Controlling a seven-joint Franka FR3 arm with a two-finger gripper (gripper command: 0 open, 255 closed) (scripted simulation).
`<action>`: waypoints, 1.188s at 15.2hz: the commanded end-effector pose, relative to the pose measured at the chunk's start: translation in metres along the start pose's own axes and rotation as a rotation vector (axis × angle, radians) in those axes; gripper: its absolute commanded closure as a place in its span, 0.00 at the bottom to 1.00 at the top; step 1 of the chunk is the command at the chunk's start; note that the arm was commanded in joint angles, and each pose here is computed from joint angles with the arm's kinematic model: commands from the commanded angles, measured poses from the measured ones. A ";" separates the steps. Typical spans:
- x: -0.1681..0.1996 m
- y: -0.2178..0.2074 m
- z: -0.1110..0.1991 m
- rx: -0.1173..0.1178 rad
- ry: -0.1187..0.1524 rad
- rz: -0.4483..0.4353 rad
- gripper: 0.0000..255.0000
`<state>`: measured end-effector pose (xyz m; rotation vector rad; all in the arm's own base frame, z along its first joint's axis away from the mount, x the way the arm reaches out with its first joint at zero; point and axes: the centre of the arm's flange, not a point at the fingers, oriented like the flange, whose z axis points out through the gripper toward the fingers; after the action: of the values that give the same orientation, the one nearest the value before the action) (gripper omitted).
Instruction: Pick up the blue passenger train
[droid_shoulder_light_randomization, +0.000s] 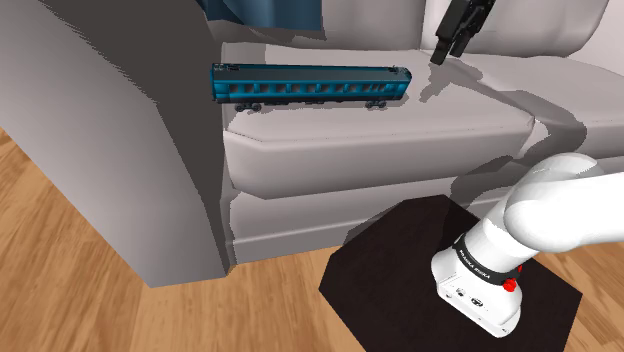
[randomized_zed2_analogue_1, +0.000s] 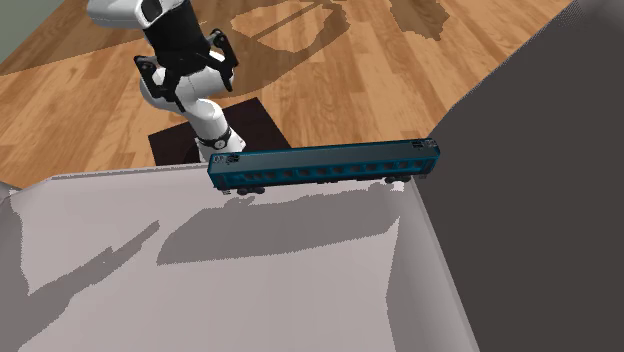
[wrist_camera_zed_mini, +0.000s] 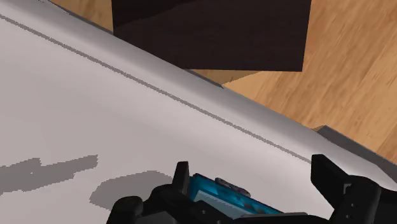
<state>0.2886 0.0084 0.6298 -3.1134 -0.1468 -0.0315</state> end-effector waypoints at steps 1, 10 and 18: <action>0.000 0.000 0.000 0.000 0.000 0.000 0.00; 0.111 -0.033 0.025 0.023 -0.006 -0.487 0.00; 0.186 -0.103 0.046 0.043 -0.011 -0.920 0.00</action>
<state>0.4571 0.1174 0.5953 -2.7431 -1.4207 -0.0249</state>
